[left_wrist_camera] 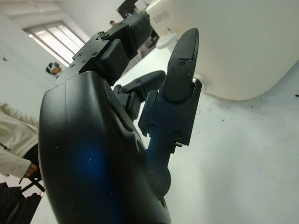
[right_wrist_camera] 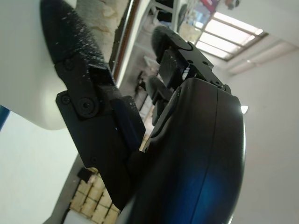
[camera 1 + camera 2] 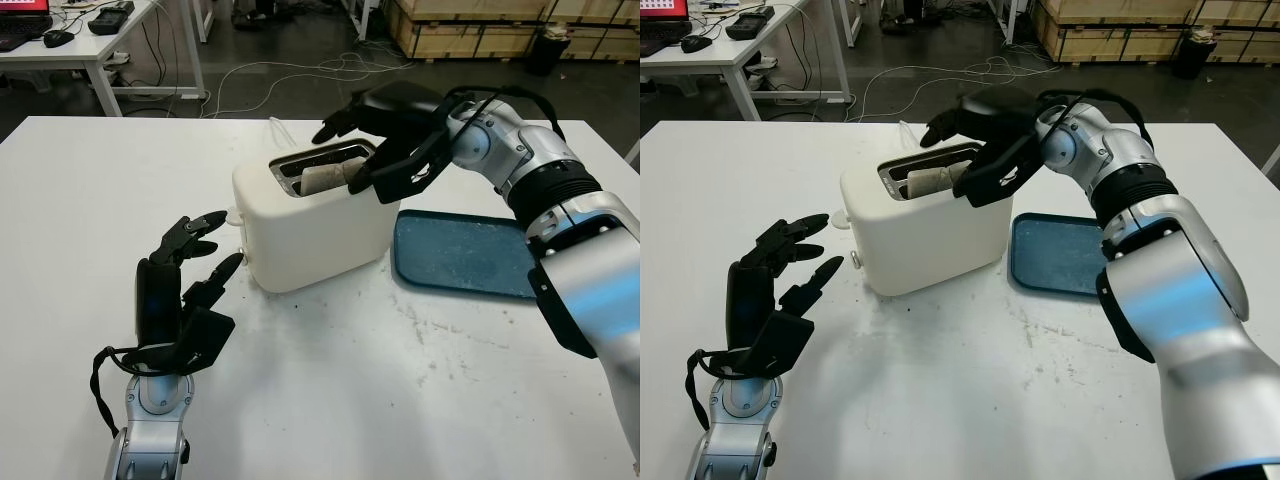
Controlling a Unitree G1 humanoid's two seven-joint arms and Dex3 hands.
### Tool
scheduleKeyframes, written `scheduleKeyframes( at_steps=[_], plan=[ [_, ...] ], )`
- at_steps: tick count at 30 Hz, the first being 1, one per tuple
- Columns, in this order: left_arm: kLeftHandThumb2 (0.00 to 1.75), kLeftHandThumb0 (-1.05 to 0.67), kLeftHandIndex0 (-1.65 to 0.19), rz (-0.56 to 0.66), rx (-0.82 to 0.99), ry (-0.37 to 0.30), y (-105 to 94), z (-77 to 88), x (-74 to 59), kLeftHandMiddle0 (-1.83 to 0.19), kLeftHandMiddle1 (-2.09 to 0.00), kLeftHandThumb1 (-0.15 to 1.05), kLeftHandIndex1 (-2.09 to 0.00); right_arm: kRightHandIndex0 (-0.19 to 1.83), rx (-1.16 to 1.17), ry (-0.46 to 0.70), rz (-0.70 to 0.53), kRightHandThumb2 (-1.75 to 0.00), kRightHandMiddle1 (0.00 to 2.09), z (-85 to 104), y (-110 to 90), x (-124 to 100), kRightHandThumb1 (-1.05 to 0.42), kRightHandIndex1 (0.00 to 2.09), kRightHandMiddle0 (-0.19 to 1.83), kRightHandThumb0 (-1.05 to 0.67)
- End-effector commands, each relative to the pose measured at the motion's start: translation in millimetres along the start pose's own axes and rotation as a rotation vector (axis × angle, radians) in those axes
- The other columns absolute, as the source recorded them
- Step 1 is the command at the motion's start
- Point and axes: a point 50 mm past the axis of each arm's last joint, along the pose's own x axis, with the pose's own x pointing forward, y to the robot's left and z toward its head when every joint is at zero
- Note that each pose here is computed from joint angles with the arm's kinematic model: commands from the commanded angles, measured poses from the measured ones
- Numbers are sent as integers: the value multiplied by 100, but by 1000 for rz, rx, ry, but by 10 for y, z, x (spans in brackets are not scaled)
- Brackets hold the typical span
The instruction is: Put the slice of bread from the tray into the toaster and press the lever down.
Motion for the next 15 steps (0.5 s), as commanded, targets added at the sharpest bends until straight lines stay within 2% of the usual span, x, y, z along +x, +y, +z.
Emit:
scheduleKeyframes(
  at_steps=[1, 5, 7, 8, 9, 11, 12, 15],
  plan=[
    [10, -37, -57, -2, 3, 8, -2, -11, -17, -42, -110, 92, -47, 0, 38, 1, -68, 0, 0, -21, -171, -40, -73, 56, 36, -104],
    [10, -37, -57, -7, 1, 5, 0, -19, -17, -42, -110, 92, -48, 1, 118, -14, -181, 0, 2, -78, -315, -135, -73, 67, 39, -99],
    [10, -38, -57, -5, 6, 5, 3, -17, -16, -42, -110, 92, -48, 6, 179, 1, -288, 0, 4, -148, -387, -213, -74, 71, 45, -95],
    [10, -38, -57, -4, 8, 5, 4, -17, -15, -42, -110, 92, -48, 15, 225, 0, -344, 0, 4, -182, -405, -257, -74, 65, 50, -90],
    [10, -38, -57, -3, 10, 4, 7, -17, -14, -42, -110, 92, -48, 29, 288, -7, -394, 0, 4, -221, -411, -305, -71, 55, 56, -78],
    [10, -38, -57, 1, 21, 1, 18, -14, -10, -42, -109, 92, -48, 51, 411, -25, -493, 0, 4, -310, -365, -419, -69, 38, 65, -57],
    [10, -39, -58, 4, 30, 1, 26, -11, -7, -43, -109, 92, -48, 67, 457, -27, -528, -1, 6, -353, -323, -474, -71, 37, 73, -48],
    [10, -40, -58, 14, 55, -4, 56, -1, 6, -45, -107, 92, -47, 89, 610, -25, -609, -1, 11, -458, -20, -631, -73, 41, 88, -40]
  ],
)
